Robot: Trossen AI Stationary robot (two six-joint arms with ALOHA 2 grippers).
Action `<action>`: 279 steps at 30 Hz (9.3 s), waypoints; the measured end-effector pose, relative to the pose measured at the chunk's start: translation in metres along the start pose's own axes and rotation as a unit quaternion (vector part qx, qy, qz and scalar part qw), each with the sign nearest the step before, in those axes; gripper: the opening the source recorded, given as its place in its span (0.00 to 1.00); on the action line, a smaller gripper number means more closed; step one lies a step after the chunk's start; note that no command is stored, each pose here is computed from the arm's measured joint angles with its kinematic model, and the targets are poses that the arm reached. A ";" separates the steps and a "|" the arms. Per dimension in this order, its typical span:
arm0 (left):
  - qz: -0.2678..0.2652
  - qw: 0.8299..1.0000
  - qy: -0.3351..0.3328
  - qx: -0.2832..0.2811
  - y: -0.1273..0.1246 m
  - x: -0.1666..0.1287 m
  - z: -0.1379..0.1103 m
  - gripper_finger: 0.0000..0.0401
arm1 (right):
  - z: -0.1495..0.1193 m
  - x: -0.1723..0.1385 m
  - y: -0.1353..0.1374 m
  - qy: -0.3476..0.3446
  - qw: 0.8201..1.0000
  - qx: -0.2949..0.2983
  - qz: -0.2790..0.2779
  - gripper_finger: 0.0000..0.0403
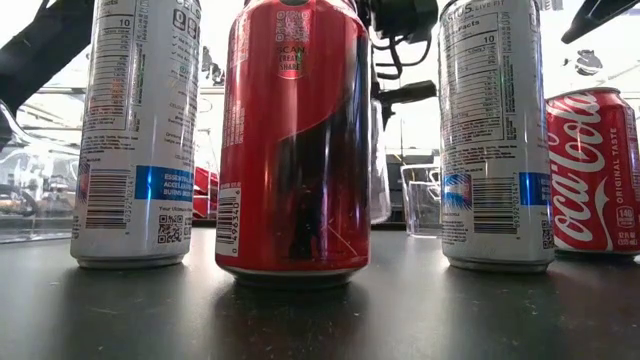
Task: Sort soda cans
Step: Move the top left transparent bin to the center of the table, then adjust the left transparent bin, then put the top right white soda can into the middle transparent bin
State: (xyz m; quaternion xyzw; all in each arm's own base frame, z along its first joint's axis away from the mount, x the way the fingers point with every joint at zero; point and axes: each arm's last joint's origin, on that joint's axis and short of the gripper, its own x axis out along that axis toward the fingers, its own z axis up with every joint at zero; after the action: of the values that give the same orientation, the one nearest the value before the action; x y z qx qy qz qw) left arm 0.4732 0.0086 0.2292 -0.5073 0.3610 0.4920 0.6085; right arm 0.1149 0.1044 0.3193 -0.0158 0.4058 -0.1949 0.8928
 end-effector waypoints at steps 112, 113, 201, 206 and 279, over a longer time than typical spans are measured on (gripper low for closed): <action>0.109 0.989 0.040 0.091 0.228 -0.081 -0.056 0.35 | 0.009 0.008 -0.003 -0.004 0.970 0.241 -0.014 0.89; 0.105 0.990 0.045 0.088 0.230 -0.075 -0.057 0.35 | 0.009 0.008 -0.003 -0.004 0.970 0.241 -0.014 0.89; 0.059 0.998 0.007 -0.020 0.198 -0.041 0.056 0.02 | 0.007 0.008 -0.006 0.003 0.979 0.202 -0.028 0.89; 0.081 0.996 0.022 0.008 0.171 -0.024 0.061 0.02 | 0.007 0.008 -0.007 0.004 0.979 0.199 -0.030 0.89; -0.131 0.945 -0.113 0.276 0.212 -0.193 0.073 0.13 | 0.022 0.029 -0.049 -0.040 0.854 0.491 -0.166 0.89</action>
State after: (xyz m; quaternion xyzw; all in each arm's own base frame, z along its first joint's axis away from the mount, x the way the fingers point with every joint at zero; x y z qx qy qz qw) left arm 0.2151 0.0348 0.3716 -0.3030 0.3422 0.3434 0.8205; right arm 0.1321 0.0461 0.3228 0.3496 0.2123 -0.5133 0.7545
